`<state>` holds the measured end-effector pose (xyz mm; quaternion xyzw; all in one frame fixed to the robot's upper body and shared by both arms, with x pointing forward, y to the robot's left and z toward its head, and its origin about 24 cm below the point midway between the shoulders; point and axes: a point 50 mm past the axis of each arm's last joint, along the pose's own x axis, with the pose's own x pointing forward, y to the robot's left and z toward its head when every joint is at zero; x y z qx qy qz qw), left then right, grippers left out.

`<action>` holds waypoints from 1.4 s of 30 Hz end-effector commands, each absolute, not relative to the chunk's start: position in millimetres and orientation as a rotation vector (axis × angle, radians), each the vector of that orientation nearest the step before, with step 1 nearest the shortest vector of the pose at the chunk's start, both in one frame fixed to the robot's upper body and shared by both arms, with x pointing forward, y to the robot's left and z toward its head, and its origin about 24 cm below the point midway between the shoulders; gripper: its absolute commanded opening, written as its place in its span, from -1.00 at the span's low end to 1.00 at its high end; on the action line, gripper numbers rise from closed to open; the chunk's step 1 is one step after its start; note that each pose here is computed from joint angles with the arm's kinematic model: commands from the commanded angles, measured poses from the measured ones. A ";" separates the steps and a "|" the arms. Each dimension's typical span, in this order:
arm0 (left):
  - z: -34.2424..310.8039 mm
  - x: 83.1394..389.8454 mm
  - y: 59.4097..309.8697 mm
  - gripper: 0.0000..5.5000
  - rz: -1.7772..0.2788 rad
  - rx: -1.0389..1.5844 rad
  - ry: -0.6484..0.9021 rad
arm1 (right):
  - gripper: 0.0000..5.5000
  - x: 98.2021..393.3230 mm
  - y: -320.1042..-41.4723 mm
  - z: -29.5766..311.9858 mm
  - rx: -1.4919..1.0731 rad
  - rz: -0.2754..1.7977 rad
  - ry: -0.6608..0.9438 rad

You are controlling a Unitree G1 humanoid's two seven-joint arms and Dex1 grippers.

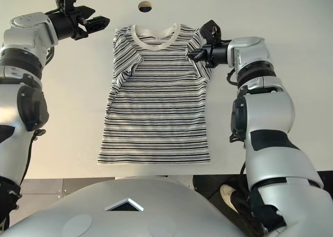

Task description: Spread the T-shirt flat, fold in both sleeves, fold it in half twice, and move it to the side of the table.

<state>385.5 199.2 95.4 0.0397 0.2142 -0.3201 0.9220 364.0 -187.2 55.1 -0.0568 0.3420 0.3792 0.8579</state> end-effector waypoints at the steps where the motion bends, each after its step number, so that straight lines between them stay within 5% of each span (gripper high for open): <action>1: 89.0 383.5 197.3 0.21 -0.661 0.100 0.464 | -0.74 368.2 -178.5 61.6 -0.056 0.809 0.675; 12: 89.2 383.9 194.7 0.21 -0.668 0.102 0.458 | -0.09 378.3 -160.5 81.3 0.090 0.831 0.584; 15: 97.0 385.7 194.8 0.21 -0.697 0.152 0.408 | 0.14 389.0 -174.5 112.5 0.149 0.795 0.451; 22: 111.2 370.7 204.3 0.21 -0.865 0.559 0.115 | 0.14 390.8 -222.6 146.1 -0.012 0.690 0.269; 33: 84.3 277.3 222.3 0.21 -1.471 1.503 -0.092 | 0.14 302.9 -250.0 94.8 -1.026 1.096 0.341; 42: 77.8 227.1 218.8 0.21 -1.747 1.682 -0.165 | 0.14 234.4 -238.9 87.8 -1.147 1.381 0.352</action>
